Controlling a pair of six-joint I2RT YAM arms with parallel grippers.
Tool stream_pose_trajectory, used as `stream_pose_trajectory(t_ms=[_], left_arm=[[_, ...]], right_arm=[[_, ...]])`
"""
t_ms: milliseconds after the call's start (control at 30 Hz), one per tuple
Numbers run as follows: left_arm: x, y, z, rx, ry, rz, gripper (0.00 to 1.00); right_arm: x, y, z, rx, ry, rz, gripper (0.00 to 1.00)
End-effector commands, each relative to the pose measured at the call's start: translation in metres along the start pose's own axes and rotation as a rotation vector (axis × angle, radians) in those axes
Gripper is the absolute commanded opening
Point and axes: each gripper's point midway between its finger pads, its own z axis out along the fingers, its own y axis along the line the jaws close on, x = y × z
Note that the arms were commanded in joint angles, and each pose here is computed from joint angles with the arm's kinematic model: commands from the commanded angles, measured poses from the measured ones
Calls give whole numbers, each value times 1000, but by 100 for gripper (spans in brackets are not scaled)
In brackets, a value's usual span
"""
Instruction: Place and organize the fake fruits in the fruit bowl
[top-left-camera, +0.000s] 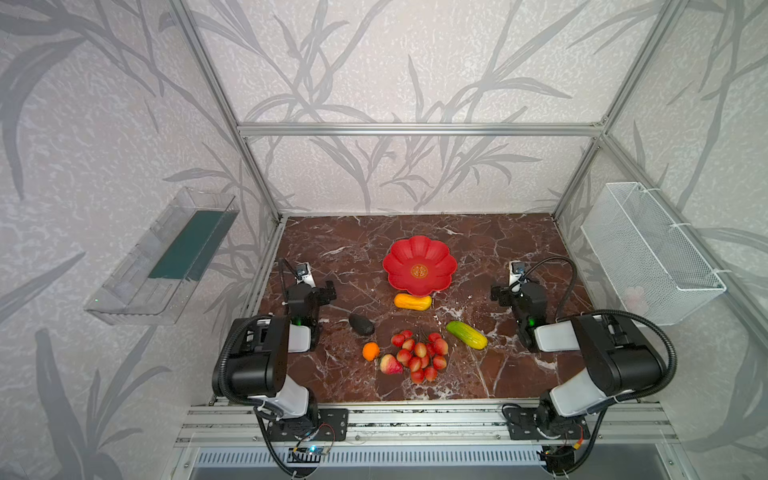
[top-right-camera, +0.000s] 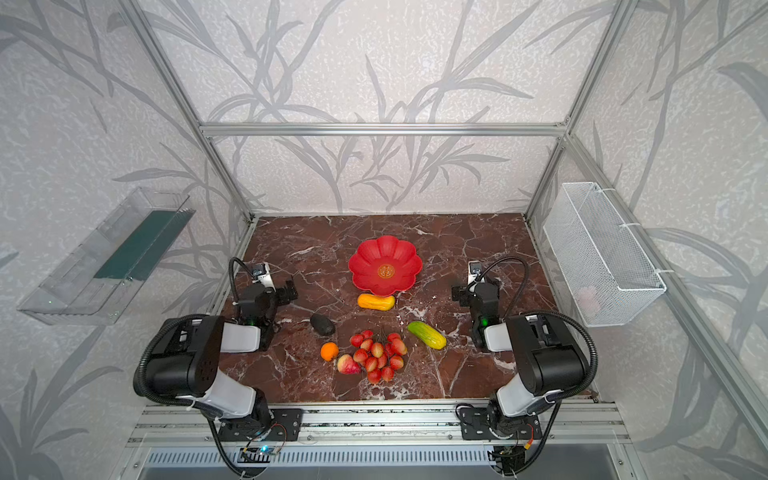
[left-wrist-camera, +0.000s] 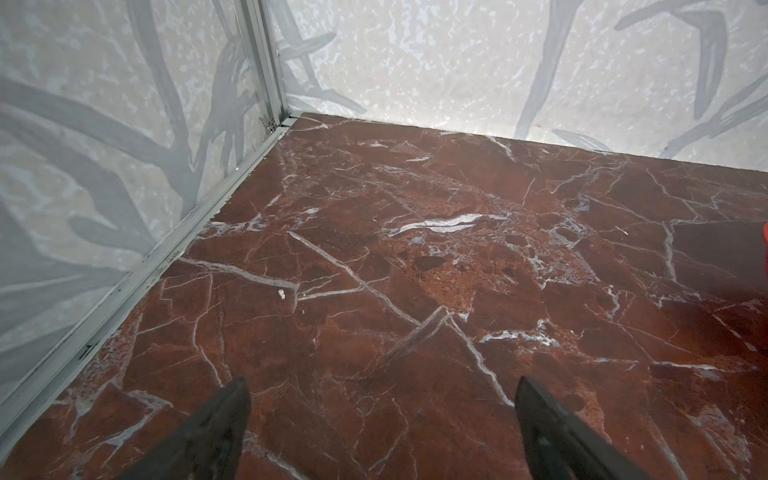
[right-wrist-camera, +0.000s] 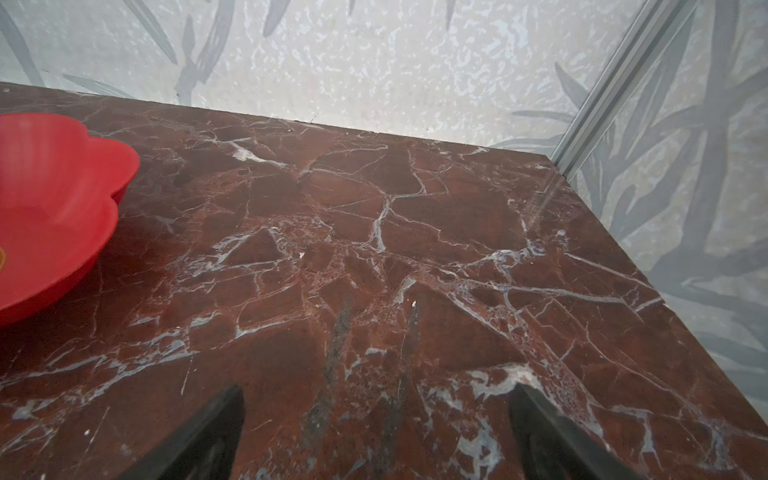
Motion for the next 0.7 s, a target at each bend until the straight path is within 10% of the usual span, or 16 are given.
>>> stream_pose_trajectory(t_ms=[0, 667], left_arm=[[-8, -4, 3, 15, -17, 17, 99], [-6, -15, 6, 77, 3, 43, 99]], right_arm=[[-4, -4, 3, 17, -11, 15, 99], [-5, -4, 3, 18, -13, 15, 99]])
